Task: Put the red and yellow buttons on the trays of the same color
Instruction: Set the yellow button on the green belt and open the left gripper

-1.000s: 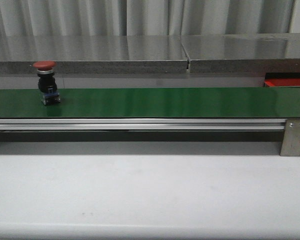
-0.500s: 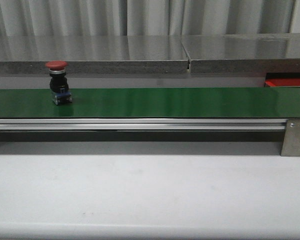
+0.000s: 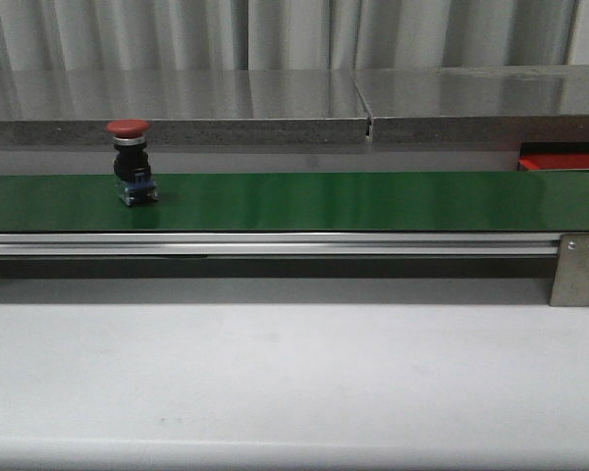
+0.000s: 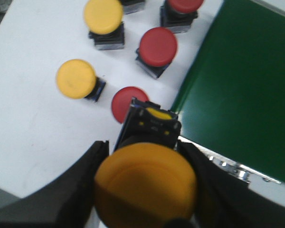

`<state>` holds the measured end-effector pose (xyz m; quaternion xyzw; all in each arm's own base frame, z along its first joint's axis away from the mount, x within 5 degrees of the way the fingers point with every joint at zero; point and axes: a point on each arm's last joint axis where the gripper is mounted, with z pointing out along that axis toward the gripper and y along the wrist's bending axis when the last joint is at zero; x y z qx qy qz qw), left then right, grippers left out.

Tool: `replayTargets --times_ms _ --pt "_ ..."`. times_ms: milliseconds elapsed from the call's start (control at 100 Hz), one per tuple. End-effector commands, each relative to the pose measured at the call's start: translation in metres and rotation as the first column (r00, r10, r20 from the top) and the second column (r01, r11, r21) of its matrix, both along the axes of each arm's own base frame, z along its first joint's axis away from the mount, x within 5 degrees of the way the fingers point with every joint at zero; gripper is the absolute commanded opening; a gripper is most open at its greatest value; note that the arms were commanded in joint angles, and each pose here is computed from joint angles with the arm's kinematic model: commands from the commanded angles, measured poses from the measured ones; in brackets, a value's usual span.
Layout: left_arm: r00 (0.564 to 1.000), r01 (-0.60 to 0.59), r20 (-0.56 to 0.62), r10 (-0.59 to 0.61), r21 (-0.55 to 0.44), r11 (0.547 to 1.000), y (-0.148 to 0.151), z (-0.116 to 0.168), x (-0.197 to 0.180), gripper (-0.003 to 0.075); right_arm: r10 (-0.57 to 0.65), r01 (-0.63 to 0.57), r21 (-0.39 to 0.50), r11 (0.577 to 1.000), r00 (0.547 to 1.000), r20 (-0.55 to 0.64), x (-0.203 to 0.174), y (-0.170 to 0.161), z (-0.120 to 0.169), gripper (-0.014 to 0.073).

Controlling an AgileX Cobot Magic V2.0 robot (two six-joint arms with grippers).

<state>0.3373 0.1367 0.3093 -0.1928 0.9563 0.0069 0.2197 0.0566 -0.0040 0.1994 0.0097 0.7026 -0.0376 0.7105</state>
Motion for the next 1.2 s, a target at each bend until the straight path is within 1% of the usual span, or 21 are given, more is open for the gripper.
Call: replayTargets --times_ms 0,130,280,400,620,810,880,930,1000,1040,1060,1070,1080,1110,1130,1140,1150,1190 --pt "0.995 0.045 0.092 -0.048 0.032 0.998 -0.014 0.028 0.011 0.0006 0.008 -0.006 -0.021 1.000 0.993 0.114 -0.003 0.001 0.015 -0.0118" --pt "0.992 0.117 0.051 -0.118 0.017 0.993 -0.029 0.025 0.040 0.0006 0.008 -0.006 -0.021 1.000 0.993 0.114 -0.003 0.001 0.015 -0.0118" --pt "0.986 0.167 -0.025 -0.167 -0.016 0.986 -0.038 0.006 0.071 0.0006 0.008 -0.006 -0.021 1.000 0.993 0.114 -0.003 0.001 0.015 -0.0118" --pt "0.981 0.188 -0.048 -0.189 -0.026 0.982 -0.042 -0.003 0.088 0.0006 0.008 -0.006 -0.021 1.000 0.993 0.114 -0.003 0.001 0.015 -0.0118" --pt "0.977 0.208 -0.046 -0.209 -0.029 0.978 -0.049 -0.013 0.101 0.0011 0.008 -0.006 -0.021 1.000 0.993 0.114 -0.003 0.001 0.015 -0.0118" --pt "0.974 0.209 -0.077 -0.212 -0.044 0.977 -0.049 -0.023 0.103 0.0012 0.008 -0.006 -0.021 1.000 0.993 0.114 -0.003 0.001 0.015 -0.0118" --pt "0.974 0.209 -0.081 -0.212 -0.045 0.977 -0.049 -0.024 0.103 0.0028 0.008 -0.006 -0.021 1.000 0.993 0.114 -0.003 0.001 0.015 -0.0118" --pt "0.974 0.209 -0.081 -0.212 -0.045 0.977 -0.049 -0.024 0.103 0.0075 0.008 -0.006 -0.021 1.000 0.993 0.114 -0.003 0.001 0.015 -0.0118" --pt "0.974 0.209 -0.080 -0.212 -0.047 0.977 -0.049 -0.024 0.104 0.0200 0.008 -0.006 -0.021 1.000 0.993 0.114 -0.003 0.001 0.015 -0.0118" --pt "0.974 0.209 -0.080 -0.212 -0.047 0.977 -0.049 -0.024 0.104 0.0307 0.008 -0.006 -0.021 1.000 0.993 0.114 -0.003 0.001 0.015 -0.0118" --pt "0.974 0.209 -0.082 -0.213 -0.048 0.977 -0.049 -0.024 0.103 0.0387 0.008 -0.006 -0.021 1.000 0.993 0.114 -0.003 0.001 0.015 -0.0118" --pt "0.974 0.209 -0.082 -0.213 -0.048 0.977 -0.049 -0.024 0.103 0.0387 0.008 -0.006 -0.021 1.000 0.993 0.114 -0.003 0.001 0.015 -0.0118" --pt "0.974 0.209 -0.082 -0.213 -0.048 0.977 -0.049 -0.024 0.103 0.0428 0.008 -0.006 -0.021 1.000 0.993 0.114 -0.003 0.001 0.015 -0.0118" --pt "0.973 0.214 -0.081 -0.218 -0.048 0.976 -0.050 -0.024 0.103 0.0507 0.008 -0.006 -0.021 1.000 0.993 0.114 -0.003 0.001 0.015 -0.0118" --pt "0.971 0.220 -0.083 -0.223 -0.047 0.974 -0.050 -0.024 0.103 0.0579 0.008 -0.006 -0.021 1.000 0.993 0.114 -0.003 0.001 0.015 -0.0118" --pt "0.971 0.220 -0.083 -0.223 -0.047 0.974 -0.050 -0.024 0.103 0.0579 0.008 -0.006 -0.021 1.000 0.993 0.114 -0.003 0.001 0.015 -0.0118" --pt "0.971 0.222 -0.082 -0.225 -0.048 0.974 -0.050 -0.024 0.103 0.0612 0.008 -0.006 -0.021 1.000 0.993 0.114 -0.003 0.001 0.015 -0.0118" --pt "0.970 0.225 -0.082 -0.228 -0.052 0.973 -0.050 -0.024 0.103 0.0689 0.008 -0.006 -0.021 1.000 0.993 0.114 -0.003 0.001 0.015 -0.0118"
